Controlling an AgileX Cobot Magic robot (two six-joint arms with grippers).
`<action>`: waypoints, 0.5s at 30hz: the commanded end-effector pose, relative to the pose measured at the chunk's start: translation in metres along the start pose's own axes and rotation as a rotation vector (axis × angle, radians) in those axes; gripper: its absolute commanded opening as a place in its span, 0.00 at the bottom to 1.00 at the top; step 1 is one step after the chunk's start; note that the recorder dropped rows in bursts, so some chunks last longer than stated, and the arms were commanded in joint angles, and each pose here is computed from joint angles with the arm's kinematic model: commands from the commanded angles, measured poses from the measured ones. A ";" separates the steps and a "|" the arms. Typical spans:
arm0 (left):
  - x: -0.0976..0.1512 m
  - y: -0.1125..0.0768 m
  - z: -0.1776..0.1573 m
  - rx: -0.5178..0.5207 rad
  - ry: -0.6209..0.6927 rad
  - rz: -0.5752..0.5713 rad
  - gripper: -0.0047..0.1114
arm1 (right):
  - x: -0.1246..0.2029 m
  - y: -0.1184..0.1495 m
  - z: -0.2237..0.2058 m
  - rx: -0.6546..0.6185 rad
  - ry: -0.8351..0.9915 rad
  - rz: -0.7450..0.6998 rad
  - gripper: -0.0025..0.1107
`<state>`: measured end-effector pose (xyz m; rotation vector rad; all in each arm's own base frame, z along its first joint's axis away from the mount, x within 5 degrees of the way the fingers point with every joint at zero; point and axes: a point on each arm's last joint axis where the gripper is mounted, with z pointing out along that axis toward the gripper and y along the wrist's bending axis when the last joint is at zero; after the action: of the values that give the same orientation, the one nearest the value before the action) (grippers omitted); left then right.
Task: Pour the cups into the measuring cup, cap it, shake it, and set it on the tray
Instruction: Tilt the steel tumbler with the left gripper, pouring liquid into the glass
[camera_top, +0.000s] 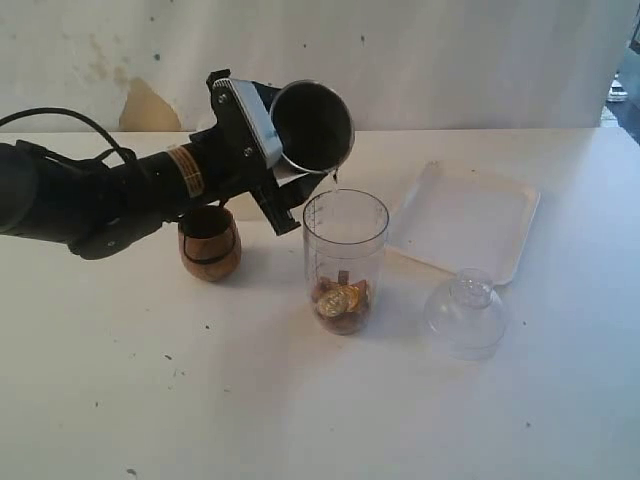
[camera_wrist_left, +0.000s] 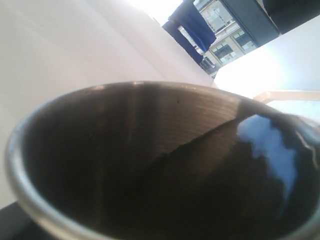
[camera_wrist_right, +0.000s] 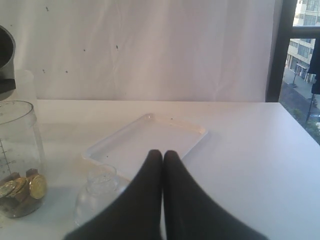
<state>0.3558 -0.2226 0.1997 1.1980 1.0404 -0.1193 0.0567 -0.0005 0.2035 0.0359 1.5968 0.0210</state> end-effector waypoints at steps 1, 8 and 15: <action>-0.013 0.007 0.002 -0.033 -0.072 0.032 0.04 | 0.000 0.000 0.000 0.004 -0.003 0.003 0.02; -0.014 0.005 0.002 -0.027 -0.075 0.079 0.04 | 0.000 0.000 0.000 0.004 -0.003 0.003 0.02; -0.013 0.005 0.002 -0.026 -0.072 0.078 0.04 | 0.000 0.000 0.000 0.004 -0.003 0.003 0.02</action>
<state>0.3534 -0.2255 0.1992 1.2470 0.9896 -0.0807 0.0567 -0.0005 0.2035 0.0359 1.5968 0.0210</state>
